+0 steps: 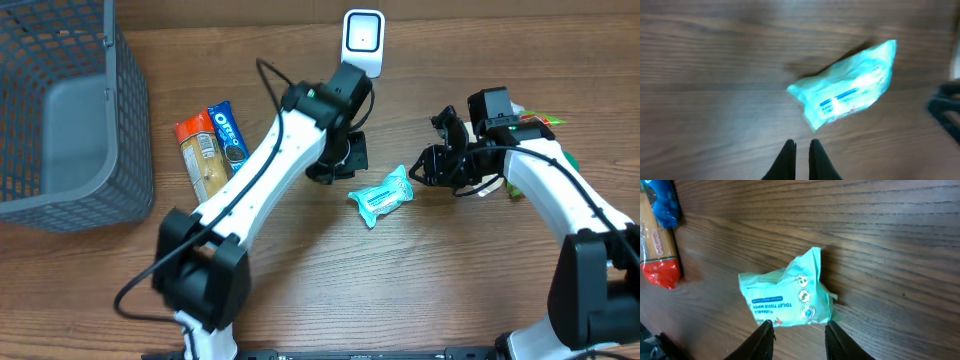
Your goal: Scan the item barcode
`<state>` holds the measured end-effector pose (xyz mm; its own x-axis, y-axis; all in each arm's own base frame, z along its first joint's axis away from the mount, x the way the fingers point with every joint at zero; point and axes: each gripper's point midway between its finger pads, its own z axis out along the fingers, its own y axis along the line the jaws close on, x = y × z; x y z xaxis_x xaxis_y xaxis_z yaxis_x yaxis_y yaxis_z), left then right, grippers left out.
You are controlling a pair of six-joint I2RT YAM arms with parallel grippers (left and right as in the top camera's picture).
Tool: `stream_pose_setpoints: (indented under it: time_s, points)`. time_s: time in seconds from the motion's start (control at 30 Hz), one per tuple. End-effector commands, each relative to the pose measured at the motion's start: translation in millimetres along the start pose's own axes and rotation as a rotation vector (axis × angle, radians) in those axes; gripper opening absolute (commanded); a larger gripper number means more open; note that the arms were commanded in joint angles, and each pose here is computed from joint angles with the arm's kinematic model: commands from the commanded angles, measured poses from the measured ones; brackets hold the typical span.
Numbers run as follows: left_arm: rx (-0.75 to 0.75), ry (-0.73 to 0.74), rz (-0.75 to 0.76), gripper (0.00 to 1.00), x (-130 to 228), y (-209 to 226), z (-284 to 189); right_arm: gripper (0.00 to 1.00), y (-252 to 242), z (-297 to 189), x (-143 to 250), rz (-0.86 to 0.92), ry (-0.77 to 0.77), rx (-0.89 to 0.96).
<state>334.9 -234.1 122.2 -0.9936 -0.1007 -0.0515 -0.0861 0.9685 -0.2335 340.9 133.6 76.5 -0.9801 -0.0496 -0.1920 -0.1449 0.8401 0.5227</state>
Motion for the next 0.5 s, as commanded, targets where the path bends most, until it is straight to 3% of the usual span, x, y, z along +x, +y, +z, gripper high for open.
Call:
stream_pose_setpoints:
  time_s: [0.0,0.23,0.47]
  points:
    - [0.056,-0.016,-0.035,0.04,15.2,-6.0,4.2,0.39,-2.1,11.8,-2.0,-0.034,0.03,-0.027]
    - [0.078,-0.019,-0.043,0.04,33.0,-16.4,40.7,0.52,-15.7,24.6,4.7,-0.068,0.075,-0.026]
    - [0.077,-0.043,-0.066,0.05,31.3,-9.9,56.3,0.55,-7.2,24.7,-0.4,-0.143,0.051,-0.113]
